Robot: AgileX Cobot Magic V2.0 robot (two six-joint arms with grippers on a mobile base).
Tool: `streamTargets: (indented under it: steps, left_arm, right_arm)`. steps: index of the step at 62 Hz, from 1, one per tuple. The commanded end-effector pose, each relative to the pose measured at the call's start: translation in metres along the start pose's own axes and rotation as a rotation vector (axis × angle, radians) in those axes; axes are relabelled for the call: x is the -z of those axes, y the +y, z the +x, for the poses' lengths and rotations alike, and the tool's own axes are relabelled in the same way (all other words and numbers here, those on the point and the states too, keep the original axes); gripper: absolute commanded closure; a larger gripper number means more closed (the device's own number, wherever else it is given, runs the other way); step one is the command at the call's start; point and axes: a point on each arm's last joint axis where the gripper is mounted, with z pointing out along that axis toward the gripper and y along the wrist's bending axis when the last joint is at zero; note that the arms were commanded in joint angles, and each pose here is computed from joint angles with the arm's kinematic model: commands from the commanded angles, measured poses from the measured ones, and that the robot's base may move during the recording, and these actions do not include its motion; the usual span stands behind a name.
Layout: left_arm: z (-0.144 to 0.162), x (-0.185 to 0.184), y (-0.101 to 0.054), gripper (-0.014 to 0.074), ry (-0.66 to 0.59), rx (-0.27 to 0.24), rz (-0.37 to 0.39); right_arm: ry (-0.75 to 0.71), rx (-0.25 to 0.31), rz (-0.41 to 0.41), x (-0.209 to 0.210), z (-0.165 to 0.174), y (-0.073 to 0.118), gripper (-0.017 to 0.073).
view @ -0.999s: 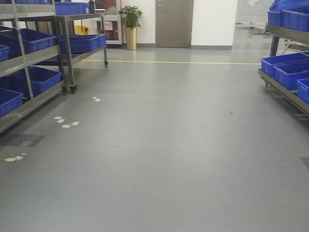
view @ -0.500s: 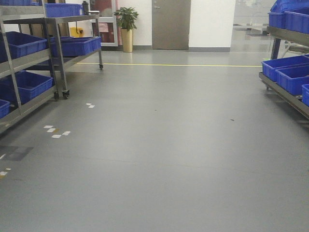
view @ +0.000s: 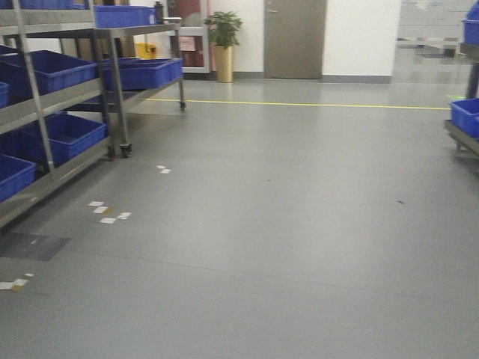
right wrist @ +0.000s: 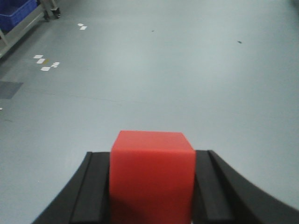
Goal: Sort and place red and blue blocks on shelf
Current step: 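Drive down the aisle carrying the blue and red cubes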
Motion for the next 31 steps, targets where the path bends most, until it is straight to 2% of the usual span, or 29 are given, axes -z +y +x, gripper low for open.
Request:
streamTargets:
  steps: [1, 31]
  left_arm:
    - [-0.0167, 0.0024, -0.0057, 0.0469, -0.104, -0.002, 0.046]
    - [-0.0167, 0.0024, -0.0057, 0.0470, -0.104, -0.002, 0.046]
  right_arm:
    - [-0.118, 0.020, -0.008, 0.0036, -0.0172, 0.0017, 0.0493]
    - [-0.118, 0.020, -0.008, 0.0036, -0.0172, 0.0017, 0.0493]
